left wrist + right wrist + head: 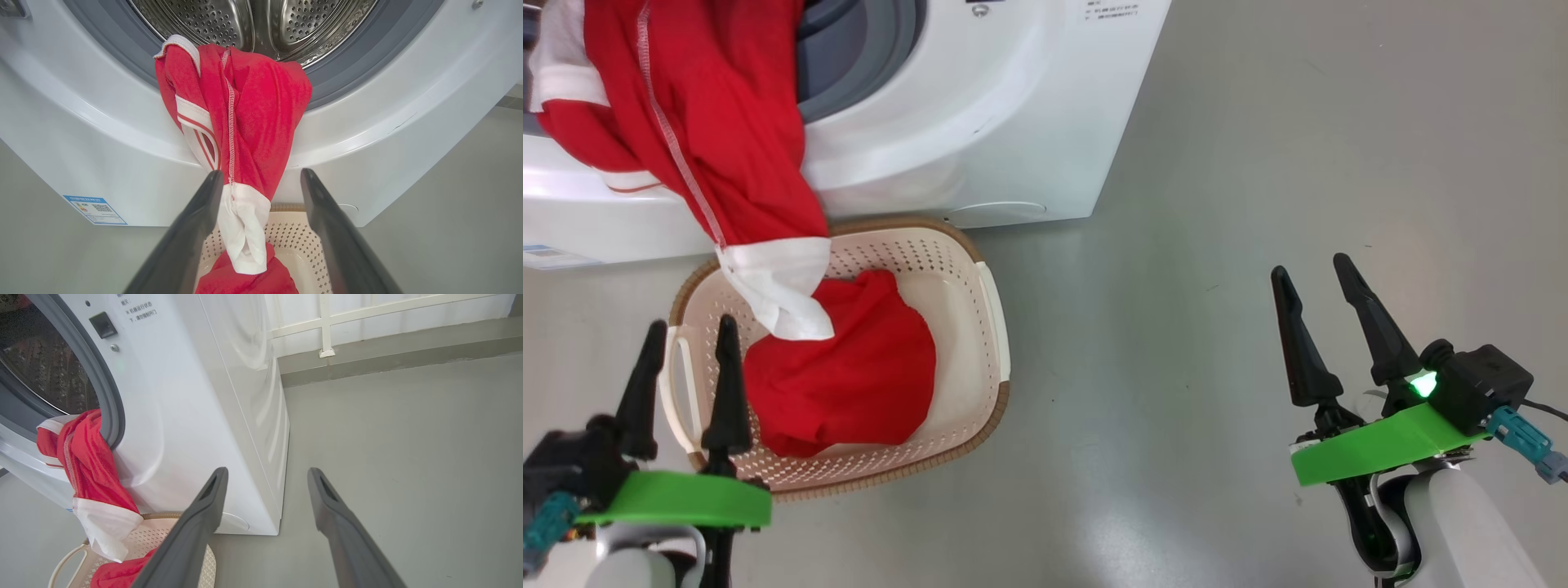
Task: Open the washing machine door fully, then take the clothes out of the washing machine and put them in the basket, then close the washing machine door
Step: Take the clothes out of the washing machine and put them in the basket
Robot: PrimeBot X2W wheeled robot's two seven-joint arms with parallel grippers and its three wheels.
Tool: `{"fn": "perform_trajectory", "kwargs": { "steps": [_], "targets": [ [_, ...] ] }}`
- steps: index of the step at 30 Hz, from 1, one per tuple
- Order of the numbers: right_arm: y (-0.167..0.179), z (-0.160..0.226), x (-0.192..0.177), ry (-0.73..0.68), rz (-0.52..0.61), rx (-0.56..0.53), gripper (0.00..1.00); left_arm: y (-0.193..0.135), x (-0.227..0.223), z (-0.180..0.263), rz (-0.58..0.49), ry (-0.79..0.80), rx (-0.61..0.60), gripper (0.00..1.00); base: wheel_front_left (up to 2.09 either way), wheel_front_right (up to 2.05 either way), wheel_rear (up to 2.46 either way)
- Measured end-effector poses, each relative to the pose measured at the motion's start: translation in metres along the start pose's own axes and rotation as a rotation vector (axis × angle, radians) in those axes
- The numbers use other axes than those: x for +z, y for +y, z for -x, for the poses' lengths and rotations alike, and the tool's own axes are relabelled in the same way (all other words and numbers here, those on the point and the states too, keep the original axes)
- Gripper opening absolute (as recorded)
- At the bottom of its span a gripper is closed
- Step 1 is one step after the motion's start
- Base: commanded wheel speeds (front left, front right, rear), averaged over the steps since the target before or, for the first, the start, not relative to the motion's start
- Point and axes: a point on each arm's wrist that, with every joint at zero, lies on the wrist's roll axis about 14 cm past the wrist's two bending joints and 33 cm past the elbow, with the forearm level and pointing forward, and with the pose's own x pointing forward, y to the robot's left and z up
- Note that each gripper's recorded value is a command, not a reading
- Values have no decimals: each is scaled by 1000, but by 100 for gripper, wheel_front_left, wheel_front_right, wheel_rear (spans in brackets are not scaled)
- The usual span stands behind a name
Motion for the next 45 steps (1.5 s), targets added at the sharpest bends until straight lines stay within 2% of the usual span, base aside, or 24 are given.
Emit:
{"fn": "perform_trajectory", "kwargs": {
  "steps": [7, 15, 26, 37, 45],
  "targets": [
    [1, -2, -3, 7, -2, 3, 100, 2, -1, 9, -1, -1, 8, 100, 0, 0, 0],
    [0, -3, -7, 15, -4, 1, 100, -2, 9, -1, -4, -32, -11, 100, 0, 0, 0],
    [-2, -11, -20, 43, -2, 2, 100, -19, 63, -81, -83, -154, -103, 100, 0, 0, 0],
    [-13, -13, -24, 52, 6, -22, 100, -31, 64, -161, -166, -31, -135, 100, 0, 0, 0],
    [-20, -11, -26, 57, 7, -39, 100, -30, 62, -194, -168, 70, -108, 100, 0, 0, 0]
  ]
}}
